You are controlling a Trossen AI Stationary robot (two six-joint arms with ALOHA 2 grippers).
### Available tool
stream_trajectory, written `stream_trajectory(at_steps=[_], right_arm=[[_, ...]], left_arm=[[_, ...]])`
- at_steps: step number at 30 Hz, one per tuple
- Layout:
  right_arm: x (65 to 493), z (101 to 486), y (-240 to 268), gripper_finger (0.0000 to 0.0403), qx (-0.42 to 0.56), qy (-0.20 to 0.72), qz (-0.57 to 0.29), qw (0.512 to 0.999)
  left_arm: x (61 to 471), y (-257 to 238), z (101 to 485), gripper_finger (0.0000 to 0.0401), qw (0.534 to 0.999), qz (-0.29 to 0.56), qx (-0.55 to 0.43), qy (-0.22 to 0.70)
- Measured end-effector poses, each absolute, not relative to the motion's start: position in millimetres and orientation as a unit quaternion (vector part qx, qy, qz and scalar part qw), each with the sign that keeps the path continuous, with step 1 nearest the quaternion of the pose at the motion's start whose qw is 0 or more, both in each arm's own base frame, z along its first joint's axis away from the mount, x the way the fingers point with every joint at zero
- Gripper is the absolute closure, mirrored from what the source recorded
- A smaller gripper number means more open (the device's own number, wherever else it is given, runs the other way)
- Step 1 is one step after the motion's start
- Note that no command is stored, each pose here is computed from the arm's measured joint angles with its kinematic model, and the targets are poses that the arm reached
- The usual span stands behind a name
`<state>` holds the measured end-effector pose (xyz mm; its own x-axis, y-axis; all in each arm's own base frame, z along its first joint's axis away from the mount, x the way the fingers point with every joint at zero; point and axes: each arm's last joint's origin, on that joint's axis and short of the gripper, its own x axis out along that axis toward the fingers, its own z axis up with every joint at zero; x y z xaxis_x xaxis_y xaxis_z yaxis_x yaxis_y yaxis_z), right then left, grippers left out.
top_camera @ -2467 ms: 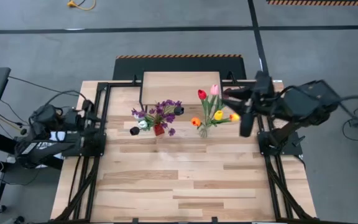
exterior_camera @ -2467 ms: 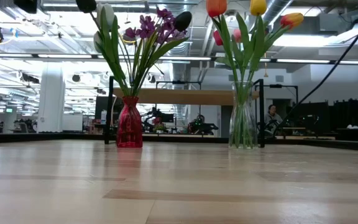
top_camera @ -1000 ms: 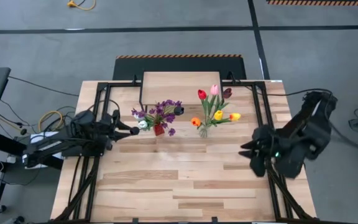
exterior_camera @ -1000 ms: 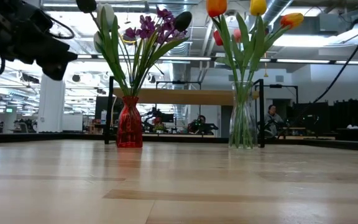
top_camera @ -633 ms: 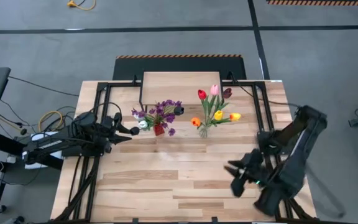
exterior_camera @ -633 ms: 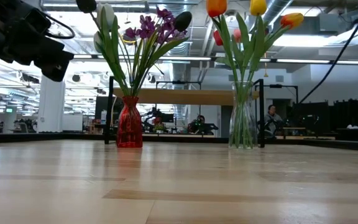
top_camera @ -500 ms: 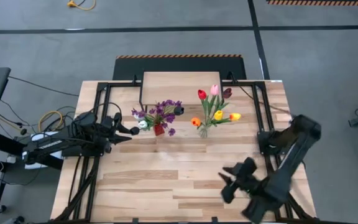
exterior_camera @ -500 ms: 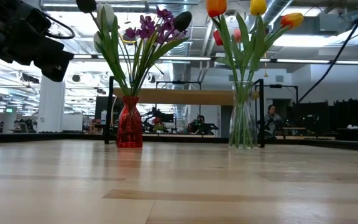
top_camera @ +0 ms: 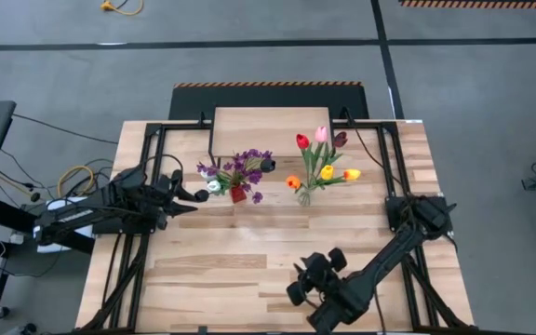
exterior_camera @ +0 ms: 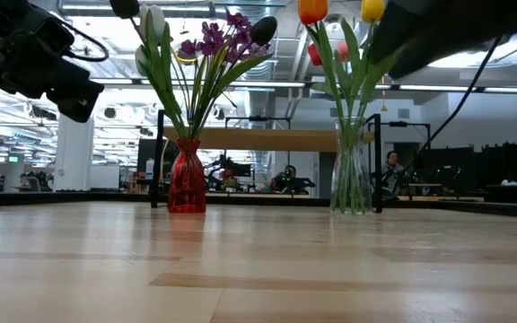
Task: Pick and place flowers into a vace then onto a shelf
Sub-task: Put the transparent vase with flowers on the shelf
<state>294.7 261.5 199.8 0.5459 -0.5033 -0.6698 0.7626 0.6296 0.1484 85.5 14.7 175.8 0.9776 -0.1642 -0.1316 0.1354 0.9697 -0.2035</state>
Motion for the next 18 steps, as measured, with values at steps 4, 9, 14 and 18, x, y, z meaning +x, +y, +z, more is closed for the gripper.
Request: stream_trajectory(at_steps=[4,9,14,18], right_arm=[[299.8,202.8,258.3,0.0285,0.197,0.274,-0.37,0.865],[306.6,199.4,247.6,0.0285,0.204,0.265,-0.389,0.858],[303.3,188.3,240.3,0.0277,0.207,0.243,-0.411,0.854],[302.5,173.9,238.0,0.0264,0.249,0.224,-0.416,0.845]], left_arm=[[89.7,14.3,176.3,0.0282,0.993,-0.086,-0.074,0.028],[91.8,12.3,177.0,0.0282,0.993,-0.101,-0.054,-0.002],[92.1,10.0,176.8,0.0282,0.991,-0.115,-0.063,0.0],[92.2,8.8,176.6,0.0282,0.99,-0.122,-0.077,0.003]])
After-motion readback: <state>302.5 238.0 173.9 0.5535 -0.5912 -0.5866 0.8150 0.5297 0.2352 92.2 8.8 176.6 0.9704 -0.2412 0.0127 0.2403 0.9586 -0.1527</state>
